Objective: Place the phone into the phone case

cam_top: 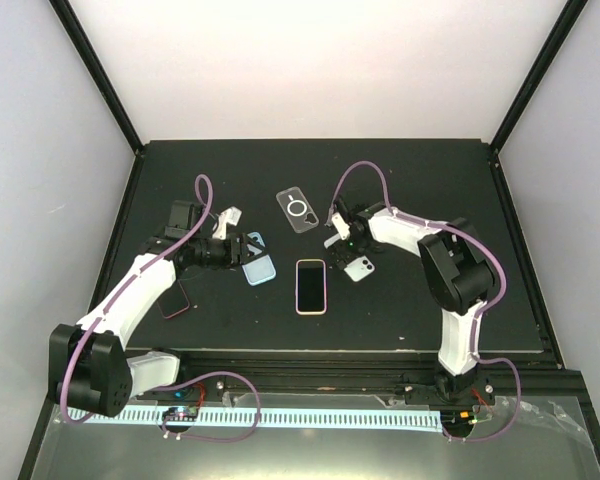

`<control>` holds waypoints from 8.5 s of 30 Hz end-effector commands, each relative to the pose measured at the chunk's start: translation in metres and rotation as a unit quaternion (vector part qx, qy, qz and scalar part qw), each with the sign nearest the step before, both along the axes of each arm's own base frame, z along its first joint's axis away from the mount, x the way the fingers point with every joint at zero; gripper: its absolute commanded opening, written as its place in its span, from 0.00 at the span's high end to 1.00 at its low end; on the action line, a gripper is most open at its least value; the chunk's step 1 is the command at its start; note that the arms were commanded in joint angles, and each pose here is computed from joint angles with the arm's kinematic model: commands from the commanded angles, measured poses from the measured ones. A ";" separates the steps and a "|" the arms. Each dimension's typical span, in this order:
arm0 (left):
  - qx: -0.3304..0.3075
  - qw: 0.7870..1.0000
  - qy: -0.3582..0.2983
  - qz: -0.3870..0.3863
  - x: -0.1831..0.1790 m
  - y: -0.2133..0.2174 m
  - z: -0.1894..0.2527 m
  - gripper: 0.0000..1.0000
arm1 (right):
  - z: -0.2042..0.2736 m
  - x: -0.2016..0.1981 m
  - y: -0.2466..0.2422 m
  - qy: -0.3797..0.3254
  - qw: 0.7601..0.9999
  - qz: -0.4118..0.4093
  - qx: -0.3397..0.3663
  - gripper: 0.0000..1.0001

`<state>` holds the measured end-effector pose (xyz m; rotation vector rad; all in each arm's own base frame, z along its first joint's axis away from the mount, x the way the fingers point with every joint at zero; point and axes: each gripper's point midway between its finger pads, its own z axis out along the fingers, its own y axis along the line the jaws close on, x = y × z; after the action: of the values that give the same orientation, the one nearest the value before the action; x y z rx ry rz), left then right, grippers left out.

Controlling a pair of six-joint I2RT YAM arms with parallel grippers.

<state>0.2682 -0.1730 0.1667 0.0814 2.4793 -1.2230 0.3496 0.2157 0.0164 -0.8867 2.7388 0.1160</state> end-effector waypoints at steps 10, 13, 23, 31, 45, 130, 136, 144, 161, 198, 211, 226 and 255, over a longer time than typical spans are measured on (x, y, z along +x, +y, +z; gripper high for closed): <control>0.006 1.000 -0.014 0.006 0.001 0.005 0.003 0.40 | -0.019 -0.005 -0.007 0.031 0.999 0.006 -0.029 0.14; 0.006 1.000 -0.016 0.006 0.002 0.005 0.005 0.40 | -0.020 -0.007 -0.006 0.035 0.999 0.007 -0.027 0.17; 0.026 0.999 -0.019 0.009 0.011 0.010 -0.004 0.40 | 0.005 -0.008 0.008 0.012 0.999 0.015 0.027 0.28; 0.019 1.000 -0.015 0.006 0.021 0.007 0.002 0.42 | 0.037 -0.004 0.016 -0.053 0.997 0.029 0.041 0.32; -0.073 0.995 0.009 -0.069 0.017 -0.018 0.010 0.39 | 0.111 -0.041 0.074 -0.182 0.964 0.141 0.133 0.34; 0.233 0.817 -0.527 -0.036 -0.018 -0.025 0.136 0.98 | 0.268 -0.101 0.109 0.158 0.802 -0.196 0.541 0.24; 0.277 0.758 -0.585 -0.078 -0.036 -0.036 0.136 0.98 | 0.268 -0.106 0.111 0.189 0.774 -0.209 0.566 0.30; 0.343 0.697 -0.615 -0.134 -0.046 -0.049 0.121 0.98 | 0.265 -0.106 0.115 0.210 0.762 -0.215 0.574 0.30; 0.450 0.562 -0.680 -0.140 -0.057 -0.064 0.125 0.98 | 0.243 -0.112 0.129 0.248 0.770 -0.197 0.554 0.47; 0.286 0.896 -0.285 0.186 0.006 0.050 0.056 0.23 | 0.194 -0.068 0.097 0.150 0.818 -0.211 0.514 0.97; 0.213 0.955 -0.100 0.182 0.062 0.057 -0.032 0.49 | 0.193 -0.068 0.082 0.110 0.838 -0.223 0.486 0.97; 0.281 0.943 -0.020 0.179 0.070 0.069 -0.108 0.61 | 0.197 -0.069 0.076 0.094 0.840 -0.229 0.482 0.97; 0.292 0.944 0.029 0.151 0.056 0.067 -0.144 0.89 | 0.183 -0.069 0.071 0.093 0.848 -0.237 0.465 0.96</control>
<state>0.3266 -0.1057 0.0250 -0.1819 2.6819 -0.3281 0.2718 0.2844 0.1735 0.1367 2.5528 1.3035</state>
